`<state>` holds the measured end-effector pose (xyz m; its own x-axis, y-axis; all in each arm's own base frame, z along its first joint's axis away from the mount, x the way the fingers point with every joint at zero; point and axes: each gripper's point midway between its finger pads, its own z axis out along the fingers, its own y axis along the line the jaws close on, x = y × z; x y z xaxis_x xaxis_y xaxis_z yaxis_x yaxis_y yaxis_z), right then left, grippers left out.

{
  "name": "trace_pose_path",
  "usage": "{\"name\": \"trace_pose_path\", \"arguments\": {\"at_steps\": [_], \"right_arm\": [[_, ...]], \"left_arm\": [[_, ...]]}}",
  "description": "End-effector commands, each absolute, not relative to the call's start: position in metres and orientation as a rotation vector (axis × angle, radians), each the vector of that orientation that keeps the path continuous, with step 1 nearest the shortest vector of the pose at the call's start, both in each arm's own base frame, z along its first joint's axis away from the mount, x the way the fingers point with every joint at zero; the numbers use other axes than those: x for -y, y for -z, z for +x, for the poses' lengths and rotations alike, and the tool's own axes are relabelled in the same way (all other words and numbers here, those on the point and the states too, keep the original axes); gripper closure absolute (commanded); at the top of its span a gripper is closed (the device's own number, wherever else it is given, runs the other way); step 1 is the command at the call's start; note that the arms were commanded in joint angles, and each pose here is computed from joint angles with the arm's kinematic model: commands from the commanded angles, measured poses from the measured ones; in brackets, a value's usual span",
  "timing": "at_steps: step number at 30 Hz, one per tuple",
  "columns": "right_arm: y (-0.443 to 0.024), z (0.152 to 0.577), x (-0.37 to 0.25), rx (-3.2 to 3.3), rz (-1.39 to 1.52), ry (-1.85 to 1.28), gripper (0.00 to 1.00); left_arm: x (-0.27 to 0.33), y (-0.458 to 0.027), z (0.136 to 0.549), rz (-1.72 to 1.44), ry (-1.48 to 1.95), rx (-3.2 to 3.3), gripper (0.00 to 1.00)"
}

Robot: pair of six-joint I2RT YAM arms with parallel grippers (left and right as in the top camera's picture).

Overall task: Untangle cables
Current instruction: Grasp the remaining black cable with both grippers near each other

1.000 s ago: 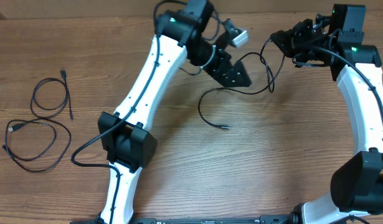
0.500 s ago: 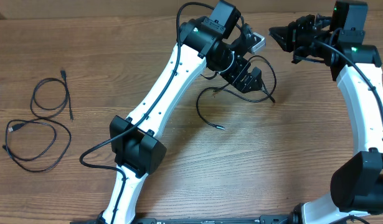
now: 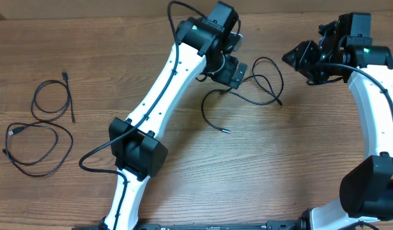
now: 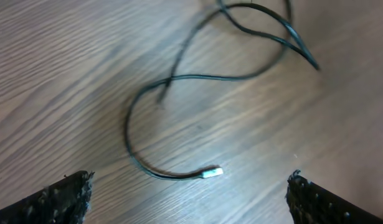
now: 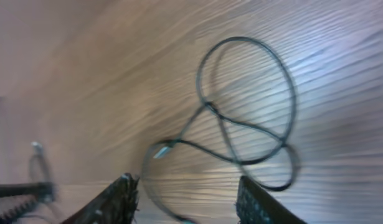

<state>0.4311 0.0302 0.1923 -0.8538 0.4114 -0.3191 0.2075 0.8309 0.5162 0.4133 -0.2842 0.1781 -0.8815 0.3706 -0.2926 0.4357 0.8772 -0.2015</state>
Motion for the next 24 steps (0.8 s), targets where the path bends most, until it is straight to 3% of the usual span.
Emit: {"name": "trace_pose_path", "arguments": {"at_steps": [1, 8, 11, 13, 19, 24], "right_arm": [[-0.179, 0.421, -0.025, -2.627, 0.264, -0.528, 0.44], [-0.127, 0.417, -0.050, -2.657, 0.117, -0.422, 0.25], [-0.108, 0.416, -0.066, -2.646, -0.014, -0.354, 0.24], [-0.097, 0.415, -0.060, -2.651, -0.010, -0.228, 0.28], [-0.076, 0.413, -0.038, -2.660, 0.033, -0.043, 0.26], [-0.053, 0.410, -0.035, -2.716, 0.042, -0.024, 0.36]], "left_arm": [[0.274, -0.188, 0.424, 0.487, 0.343, -2.791, 0.01], [0.265, -0.186, 0.426, 0.461, 0.339, -2.808, 0.00], [0.264, -0.186, 0.425, 0.463, 0.336, -2.813, 0.00], [0.263, -0.185, 0.423, 0.469, 0.331, -2.822, 0.00], [0.258, -0.183, 0.420, 0.467, 0.315, -2.844, 0.00], [0.258, -0.183, 0.419, 0.473, 0.314, -2.845, 0.00]]}}
